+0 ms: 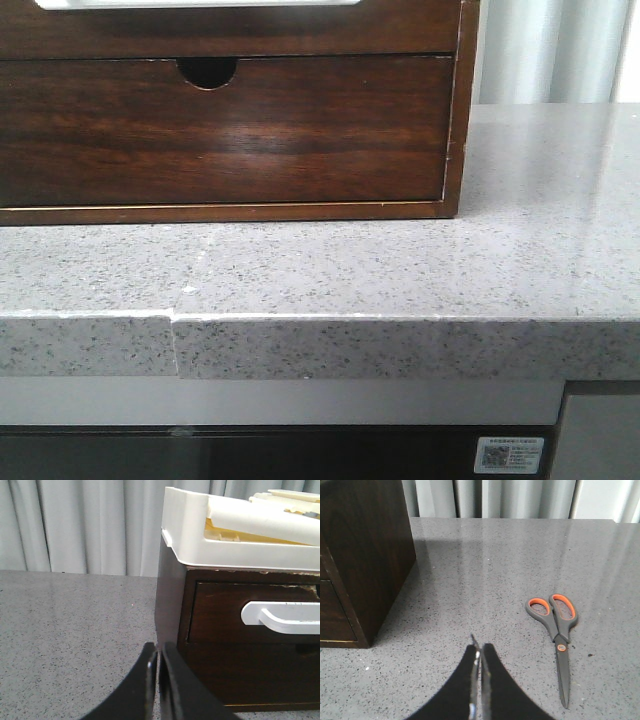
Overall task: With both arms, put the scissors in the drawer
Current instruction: 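Grasp the white drawer handle with the left gripper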
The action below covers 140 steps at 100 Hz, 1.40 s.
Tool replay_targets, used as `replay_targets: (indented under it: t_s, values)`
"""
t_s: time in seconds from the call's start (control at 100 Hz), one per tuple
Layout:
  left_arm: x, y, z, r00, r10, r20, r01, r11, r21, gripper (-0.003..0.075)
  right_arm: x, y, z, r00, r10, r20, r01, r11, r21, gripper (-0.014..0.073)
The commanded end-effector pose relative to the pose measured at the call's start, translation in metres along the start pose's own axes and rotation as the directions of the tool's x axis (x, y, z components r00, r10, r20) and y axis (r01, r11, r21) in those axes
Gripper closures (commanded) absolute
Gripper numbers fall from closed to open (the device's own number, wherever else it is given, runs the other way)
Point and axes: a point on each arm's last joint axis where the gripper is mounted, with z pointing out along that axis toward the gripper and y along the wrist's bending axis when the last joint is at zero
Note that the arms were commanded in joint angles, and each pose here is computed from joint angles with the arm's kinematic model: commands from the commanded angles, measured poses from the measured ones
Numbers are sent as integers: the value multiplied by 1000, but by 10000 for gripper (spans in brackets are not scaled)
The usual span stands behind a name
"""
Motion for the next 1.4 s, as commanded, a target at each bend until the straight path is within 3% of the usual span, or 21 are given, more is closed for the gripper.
replay_targets:
  t_s: [0.0,0.41,0.47,0.54,0.69,0.76,0.85,1.12,1.26,1.39]
  values:
    - [-17,-1,-1,996,-23,90,23,1000,9,741,-17,-1,-2,995,-10,94,9,1000,12,664]
    - [-17,-1,-1,996,-17,90,16,1000,6,739,-17,-1,-2,996,-4,94,3,1000,12,662]
    - [-17,0,-1,996,-14,91,15,1000,-4,718,-17,-1,-2,995,-10,94,9,1000,12,624]
    - [-17,1,-1,996,-9,92,11,1000,-19,610,-18,-1,-2,995,-10,99,9,1000,12,529]
    - [-18,4,-1,996,14,93,-9,998,-62,235,-18,-1,-2,994,-17,103,15,1000,16,218]
    - [-17,4,-1,996,14,91,-8,998,-66,162,-19,-1,-2,994,-21,112,19,1000,19,91]
    - [-18,4,-1,996,15,93,-8,998,-66,170,-19,-1,-2,993,-23,118,21,1000,20,18]
    - [-19,3,-1,994,-7,106,13,998,-59,244,-19,-1,-2,993,-23,118,21,1000,20,16]
    - [-20,0,-1,982,-141,126,143,990,-9,276,-19,-1,-2,993,-4,118,3,1000,12,16]
    - [-19,-5,0,938,-335,85,330,942,69,304,-19,0,-2,993,23,118,-23,1000,-3,16]
